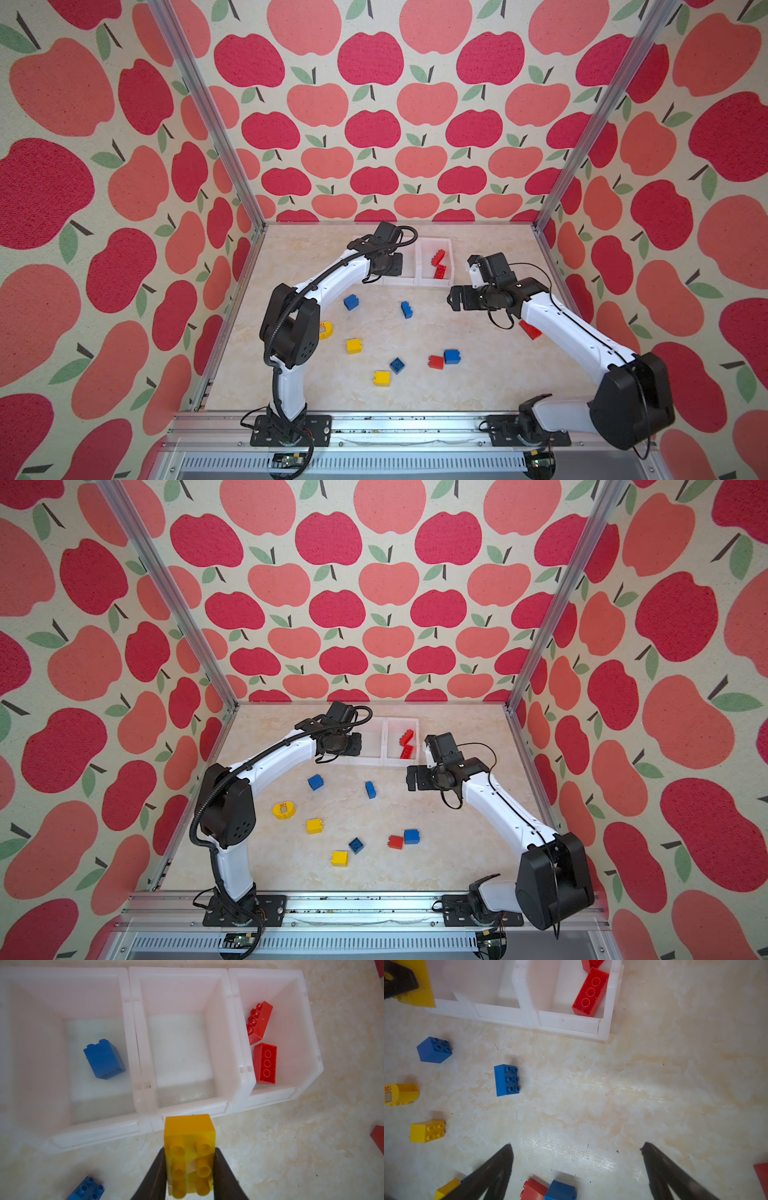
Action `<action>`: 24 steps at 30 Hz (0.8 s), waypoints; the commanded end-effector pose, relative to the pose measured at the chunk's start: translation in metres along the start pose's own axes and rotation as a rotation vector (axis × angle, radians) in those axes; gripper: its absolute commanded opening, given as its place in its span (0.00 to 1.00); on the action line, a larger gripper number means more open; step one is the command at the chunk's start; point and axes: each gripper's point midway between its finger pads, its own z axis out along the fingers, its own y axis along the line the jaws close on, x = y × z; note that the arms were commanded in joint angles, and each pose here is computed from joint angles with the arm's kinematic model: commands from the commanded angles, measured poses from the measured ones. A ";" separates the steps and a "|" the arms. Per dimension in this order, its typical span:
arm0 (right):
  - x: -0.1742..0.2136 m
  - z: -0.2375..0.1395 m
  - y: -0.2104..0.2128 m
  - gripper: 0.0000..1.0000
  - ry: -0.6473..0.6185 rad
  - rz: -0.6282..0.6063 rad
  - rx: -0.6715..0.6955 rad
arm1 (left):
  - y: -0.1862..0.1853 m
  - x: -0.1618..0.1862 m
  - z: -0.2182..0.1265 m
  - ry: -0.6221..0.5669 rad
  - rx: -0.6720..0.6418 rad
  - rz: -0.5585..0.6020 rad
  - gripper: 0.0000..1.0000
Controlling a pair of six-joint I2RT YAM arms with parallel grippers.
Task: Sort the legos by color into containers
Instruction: 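Carry the yellow brick into the middle bin compartment and release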
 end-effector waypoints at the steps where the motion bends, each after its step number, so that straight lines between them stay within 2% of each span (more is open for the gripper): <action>1: 0.004 -0.004 0.001 0.99 -0.011 0.045 -0.026 | -0.012 -0.017 0.007 -0.032 0.035 0.054 0.27; 14: 0.006 -0.006 -0.002 0.99 -0.018 0.075 -0.038 | -0.004 -0.032 0.063 -0.033 0.028 0.057 0.27; 24: 0.006 -0.006 -0.006 0.99 -0.019 0.086 -0.038 | 0.000 -0.036 0.071 -0.055 0.005 0.076 0.55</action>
